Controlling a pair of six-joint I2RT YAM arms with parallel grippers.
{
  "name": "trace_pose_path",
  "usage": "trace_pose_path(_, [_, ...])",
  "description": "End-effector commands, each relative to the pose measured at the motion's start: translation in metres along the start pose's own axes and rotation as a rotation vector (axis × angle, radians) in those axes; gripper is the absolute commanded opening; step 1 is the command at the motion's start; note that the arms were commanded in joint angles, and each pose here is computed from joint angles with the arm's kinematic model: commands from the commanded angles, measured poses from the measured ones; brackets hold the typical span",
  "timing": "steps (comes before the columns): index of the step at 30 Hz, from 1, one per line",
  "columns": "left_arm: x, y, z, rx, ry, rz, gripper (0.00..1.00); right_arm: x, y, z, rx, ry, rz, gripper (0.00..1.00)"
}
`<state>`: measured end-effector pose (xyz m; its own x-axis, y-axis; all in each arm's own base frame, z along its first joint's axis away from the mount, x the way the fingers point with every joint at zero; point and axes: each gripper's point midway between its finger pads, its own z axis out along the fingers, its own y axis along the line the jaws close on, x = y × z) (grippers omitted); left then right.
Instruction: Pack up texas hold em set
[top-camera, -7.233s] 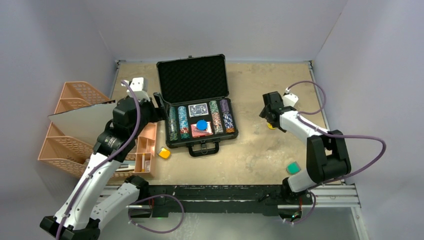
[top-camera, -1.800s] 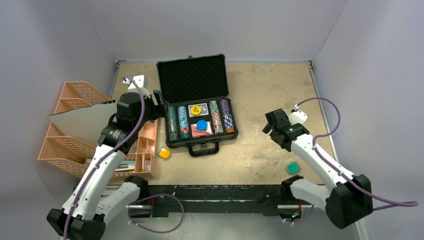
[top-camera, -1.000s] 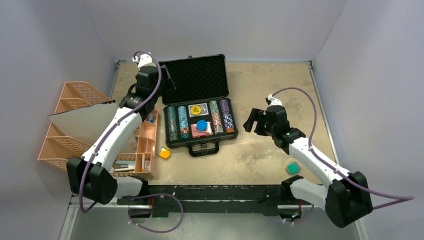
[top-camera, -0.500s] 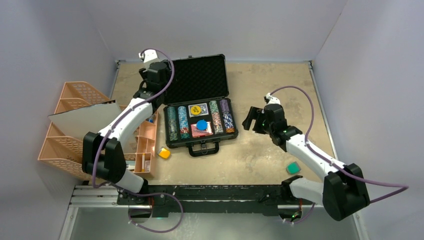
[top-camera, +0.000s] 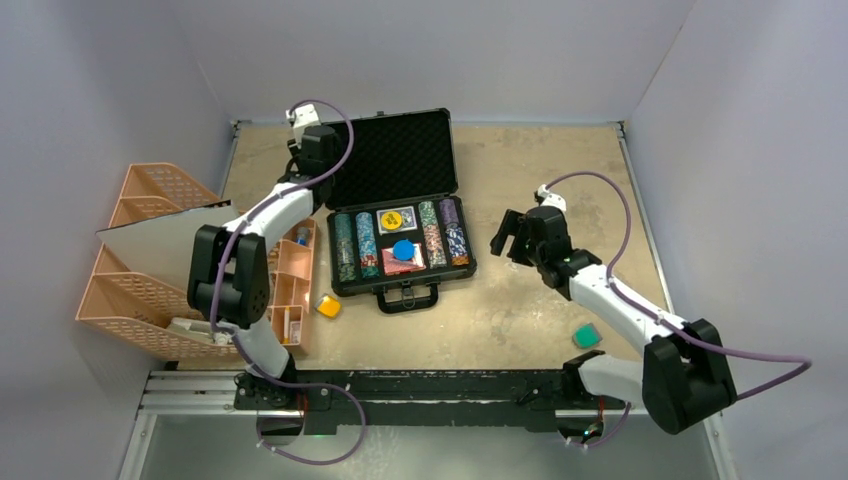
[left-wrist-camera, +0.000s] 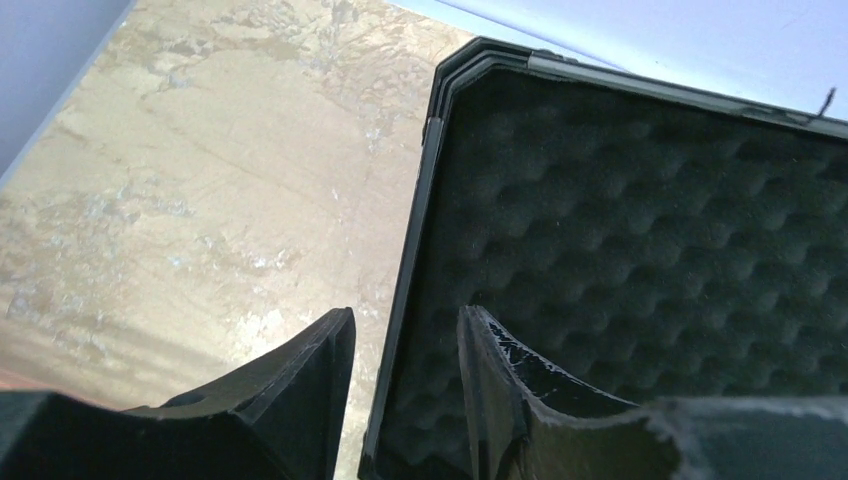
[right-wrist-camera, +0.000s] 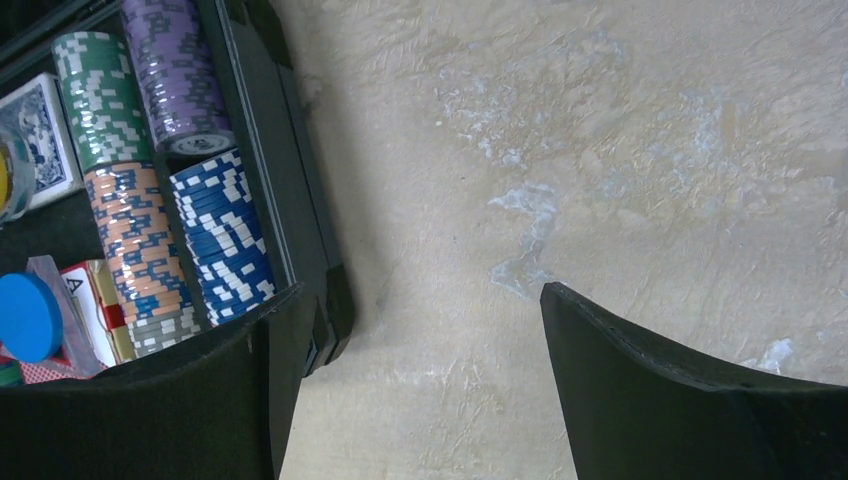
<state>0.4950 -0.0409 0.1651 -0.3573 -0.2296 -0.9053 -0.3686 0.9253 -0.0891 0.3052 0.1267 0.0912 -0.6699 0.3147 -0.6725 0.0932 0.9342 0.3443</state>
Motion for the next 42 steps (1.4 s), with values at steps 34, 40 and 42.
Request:
trace_pose_path(34, [-0.029, 0.012, -0.067, 0.059, -0.158, 0.006, 0.00, -0.015, 0.006, 0.004, -0.007, -0.060, 0.069, 0.85])
trace_pose_path(40, [0.041, 0.030, -0.105, 0.040, 0.016, -0.059, 0.00, -0.021, 0.008, -0.012, -0.027, -0.076, 0.031, 0.86])
trace_pose_path(42, [0.062, 0.039, -0.115, 0.035, 0.071, -0.085, 0.08, -0.021, 0.006, -0.019, -0.028, -0.080, 0.028, 0.86])
